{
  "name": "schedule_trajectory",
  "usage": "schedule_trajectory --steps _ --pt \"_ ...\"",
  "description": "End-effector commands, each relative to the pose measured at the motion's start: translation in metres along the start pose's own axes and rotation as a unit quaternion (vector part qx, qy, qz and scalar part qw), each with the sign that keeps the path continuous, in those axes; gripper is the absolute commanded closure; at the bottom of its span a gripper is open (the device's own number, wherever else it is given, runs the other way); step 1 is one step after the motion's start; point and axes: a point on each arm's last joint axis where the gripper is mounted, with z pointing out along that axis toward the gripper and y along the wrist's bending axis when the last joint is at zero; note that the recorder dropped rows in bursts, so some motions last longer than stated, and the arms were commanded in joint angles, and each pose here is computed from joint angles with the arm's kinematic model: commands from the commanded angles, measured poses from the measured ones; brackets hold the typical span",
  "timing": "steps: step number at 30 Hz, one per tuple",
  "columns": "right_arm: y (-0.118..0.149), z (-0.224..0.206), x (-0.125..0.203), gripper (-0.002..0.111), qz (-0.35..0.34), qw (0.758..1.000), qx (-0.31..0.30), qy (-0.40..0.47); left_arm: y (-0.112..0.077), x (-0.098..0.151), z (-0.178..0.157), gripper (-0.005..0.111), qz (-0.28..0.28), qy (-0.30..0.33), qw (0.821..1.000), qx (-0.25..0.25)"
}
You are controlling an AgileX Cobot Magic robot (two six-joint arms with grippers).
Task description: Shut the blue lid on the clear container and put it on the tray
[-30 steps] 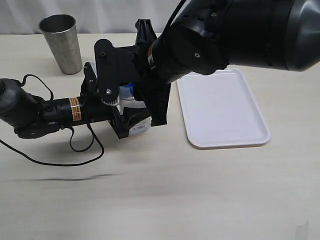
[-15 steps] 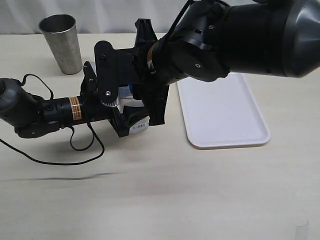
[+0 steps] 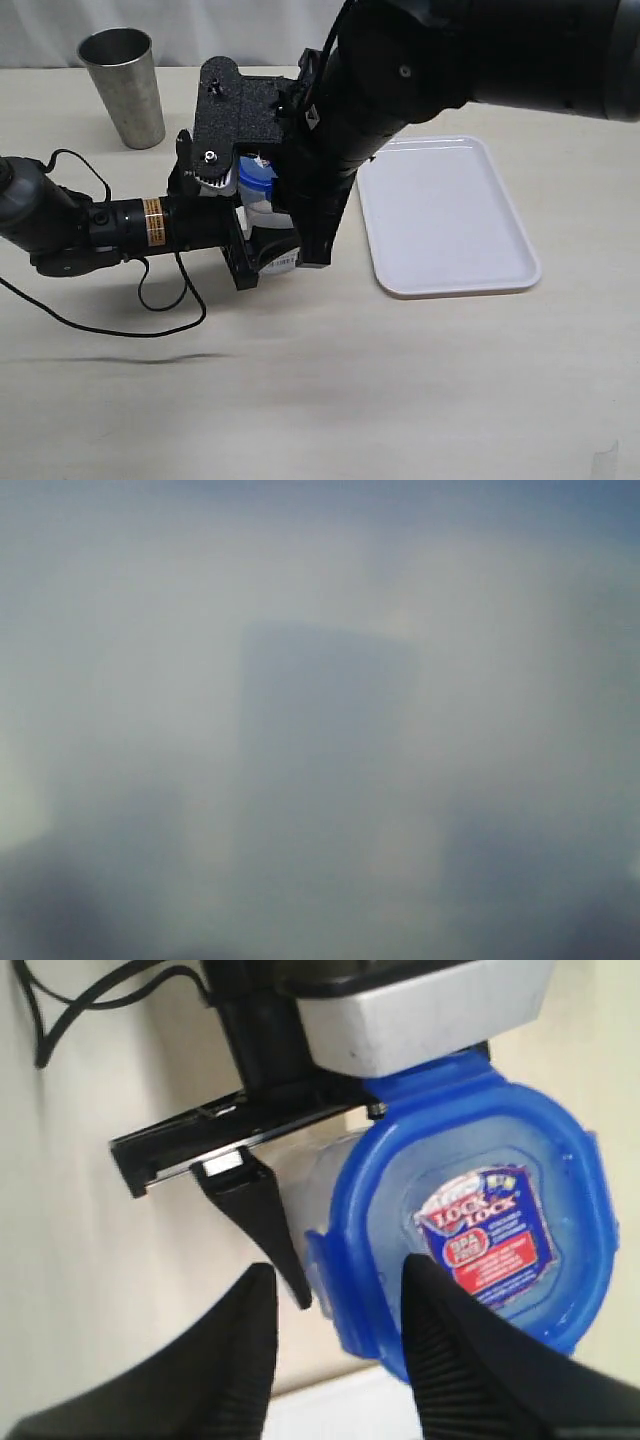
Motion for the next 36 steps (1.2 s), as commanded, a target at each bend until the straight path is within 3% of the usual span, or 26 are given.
schedule_trajectory --steps 1,8,13,17,25,36 --pt "0.001 -0.023 0.000 0.070 0.032 0.999 -0.039 -0.001 -0.007 -0.001 0.002 0.107 0.019 -0.005 1.000 0.024" --pt "0.000 -0.058 -0.003 0.070 0.064 0.996 -0.051 -0.038 -0.011 0.000 0.002 0.107 0.110 -0.004 0.993 0.046" --pt "-0.031 -0.055 0.015 0.070 0.131 0.988 -0.069 -0.041 -0.014 0.001 0.001 0.107 0.218 -0.009 0.974 0.063" --pt "-0.043 -0.044 0.009 0.070 0.124 0.986 -0.109 -0.040 -0.013 0.001 0.001 0.107 0.265 -0.011 0.963 0.058" --pt "-0.048 -0.009 0.001 0.070 0.065 0.982 -0.175 -0.009 -0.011 0.000 0.001 0.107 0.272 -0.012 0.961 0.048" --pt "-0.045 0.004 0.005 0.070 0.067 0.981 -0.183 0.013 -0.011 0.000 0.001 0.107 0.272 -0.012 0.961 0.048"
